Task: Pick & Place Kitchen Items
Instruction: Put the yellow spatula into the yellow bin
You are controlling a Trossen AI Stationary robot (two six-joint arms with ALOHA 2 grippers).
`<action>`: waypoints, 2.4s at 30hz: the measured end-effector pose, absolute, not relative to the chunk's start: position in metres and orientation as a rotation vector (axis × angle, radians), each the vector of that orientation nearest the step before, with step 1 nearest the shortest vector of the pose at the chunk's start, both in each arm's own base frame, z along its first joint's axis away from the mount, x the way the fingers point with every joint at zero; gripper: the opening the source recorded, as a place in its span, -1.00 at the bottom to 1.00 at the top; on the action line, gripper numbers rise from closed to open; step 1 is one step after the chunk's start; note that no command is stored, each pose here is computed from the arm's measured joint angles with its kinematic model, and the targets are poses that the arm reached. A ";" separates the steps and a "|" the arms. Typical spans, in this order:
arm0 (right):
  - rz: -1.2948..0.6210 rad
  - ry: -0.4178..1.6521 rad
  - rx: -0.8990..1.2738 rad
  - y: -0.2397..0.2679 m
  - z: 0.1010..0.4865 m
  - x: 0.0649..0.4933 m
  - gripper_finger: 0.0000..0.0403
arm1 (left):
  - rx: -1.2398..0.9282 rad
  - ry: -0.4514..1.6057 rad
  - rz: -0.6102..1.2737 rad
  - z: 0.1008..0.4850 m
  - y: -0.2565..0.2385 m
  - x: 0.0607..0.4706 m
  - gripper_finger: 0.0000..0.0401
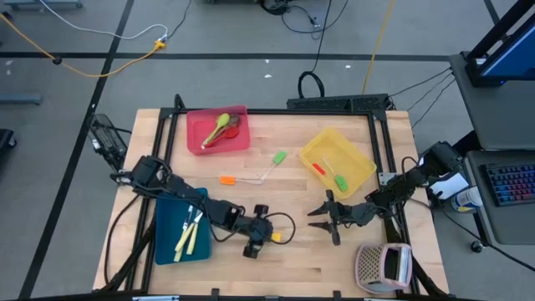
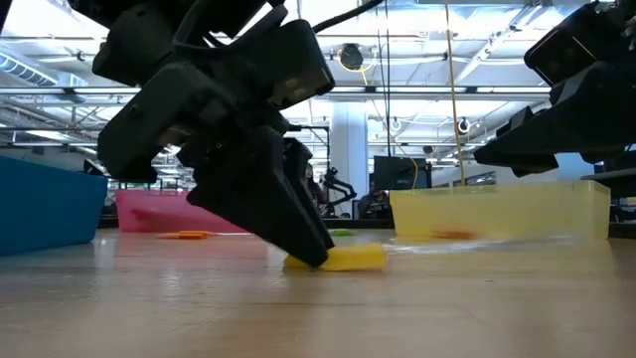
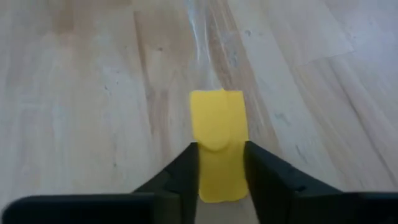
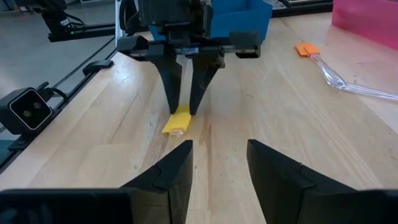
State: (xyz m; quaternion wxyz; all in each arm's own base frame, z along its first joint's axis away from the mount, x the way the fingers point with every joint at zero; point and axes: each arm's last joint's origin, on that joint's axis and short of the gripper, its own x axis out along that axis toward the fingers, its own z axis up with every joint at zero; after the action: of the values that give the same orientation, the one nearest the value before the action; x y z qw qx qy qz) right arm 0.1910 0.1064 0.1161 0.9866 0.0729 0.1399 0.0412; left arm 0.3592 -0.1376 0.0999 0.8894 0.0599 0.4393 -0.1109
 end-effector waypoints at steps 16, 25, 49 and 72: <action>0.082 0.281 0.146 0.106 0.116 0.191 -0.29 | 0.088 0.850 -0.146 0.102 -0.133 0.365 -0.98; 0.082 0.281 0.146 0.106 0.116 0.191 -0.29 | 0.090 0.780 -0.141 0.114 -0.134 0.367 -0.96; 0.082 0.286 0.144 0.106 0.116 0.191 -0.29 | 0.281 0.679 -0.024 0.111 -0.175 0.353 0.09; 0.084 0.282 0.146 0.106 0.116 0.191 -0.29 | 0.137 0.820 -0.018 0.085 -0.145 0.364 -0.41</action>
State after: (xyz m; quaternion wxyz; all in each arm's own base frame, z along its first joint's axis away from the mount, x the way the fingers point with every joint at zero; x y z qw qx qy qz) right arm 0.1910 0.1064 0.1161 0.9865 0.0729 0.1404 0.0416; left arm 0.3641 -0.1452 0.0847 0.9148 0.0667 0.3984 -0.0086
